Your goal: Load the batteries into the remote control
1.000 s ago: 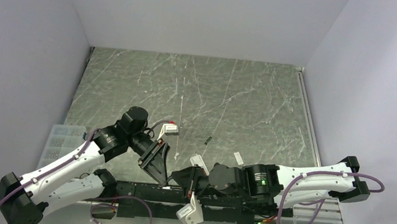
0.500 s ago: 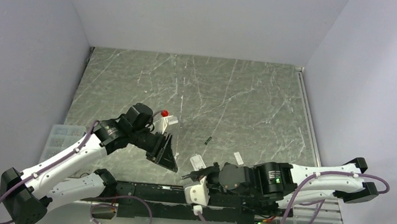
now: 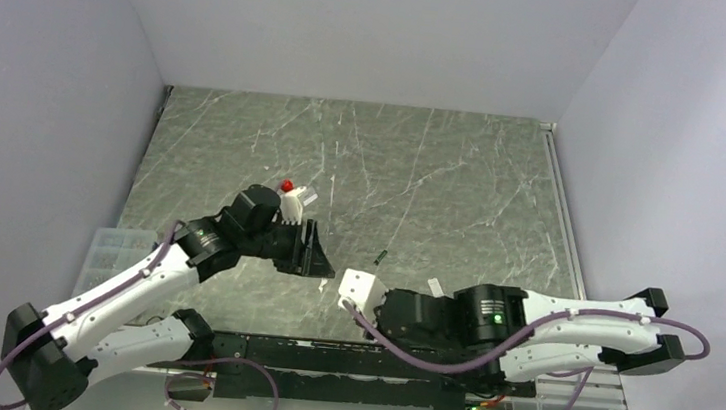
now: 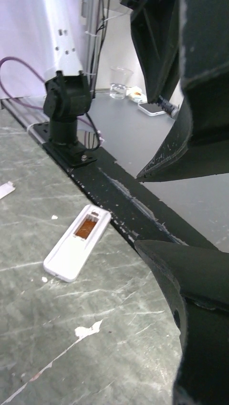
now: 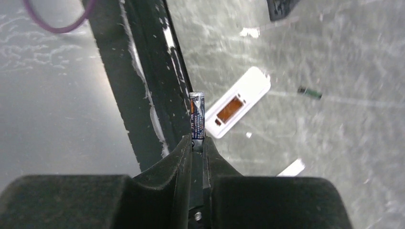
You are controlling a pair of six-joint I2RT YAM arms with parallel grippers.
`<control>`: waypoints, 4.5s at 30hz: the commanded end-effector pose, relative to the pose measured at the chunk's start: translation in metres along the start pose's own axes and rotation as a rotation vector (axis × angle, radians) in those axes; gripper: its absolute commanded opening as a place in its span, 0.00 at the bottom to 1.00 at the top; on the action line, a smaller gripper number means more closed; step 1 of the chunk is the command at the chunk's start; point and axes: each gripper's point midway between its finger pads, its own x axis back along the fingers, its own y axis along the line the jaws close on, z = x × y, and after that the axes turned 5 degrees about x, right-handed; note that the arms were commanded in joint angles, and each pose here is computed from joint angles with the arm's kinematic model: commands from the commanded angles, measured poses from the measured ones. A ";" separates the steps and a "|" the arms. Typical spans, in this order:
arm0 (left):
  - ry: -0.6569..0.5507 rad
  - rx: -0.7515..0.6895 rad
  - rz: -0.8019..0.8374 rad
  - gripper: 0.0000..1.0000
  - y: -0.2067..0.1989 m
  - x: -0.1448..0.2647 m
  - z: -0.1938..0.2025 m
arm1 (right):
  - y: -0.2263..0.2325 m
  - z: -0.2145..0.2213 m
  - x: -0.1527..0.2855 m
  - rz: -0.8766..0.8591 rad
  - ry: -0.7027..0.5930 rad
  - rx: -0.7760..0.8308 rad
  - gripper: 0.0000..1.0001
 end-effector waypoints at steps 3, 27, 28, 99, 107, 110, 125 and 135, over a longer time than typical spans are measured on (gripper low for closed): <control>-0.048 0.024 -0.029 0.52 0.013 -0.027 -0.017 | -0.006 0.039 -0.012 0.001 0.206 -0.409 0.00; 0.159 0.210 -0.168 0.53 0.082 -0.127 0.025 | -0.002 0.103 -0.095 -0.121 0.353 -0.875 0.00; 0.167 0.215 -0.181 0.53 0.085 -0.129 0.027 | -0.003 0.105 -0.097 -0.112 0.354 -0.888 0.00; 0.162 0.223 -0.263 0.46 0.087 -0.122 0.048 | -0.025 0.145 -0.140 0.103 0.490 -1.074 0.00; 0.163 0.225 -0.258 0.48 0.092 -0.142 0.044 | -0.027 0.146 -0.143 0.108 0.486 -1.058 0.00; 0.151 0.220 -0.263 0.49 0.092 -0.145 0.039 | -0.026 0.147 -0.143 0.104 0.486 -1.056 0.00; 0.155 0.244 -0.287 0.49 0.103 -0.151 0.034 | -0.023 0.150 -0.143 0.097 0.459 -1.067 0.00; 0.142 0.272 -0.221 0.48 0.109 -0.151 0.021 | -0.023 0.151 -0.143 0.093 0.454 -1.067 0.00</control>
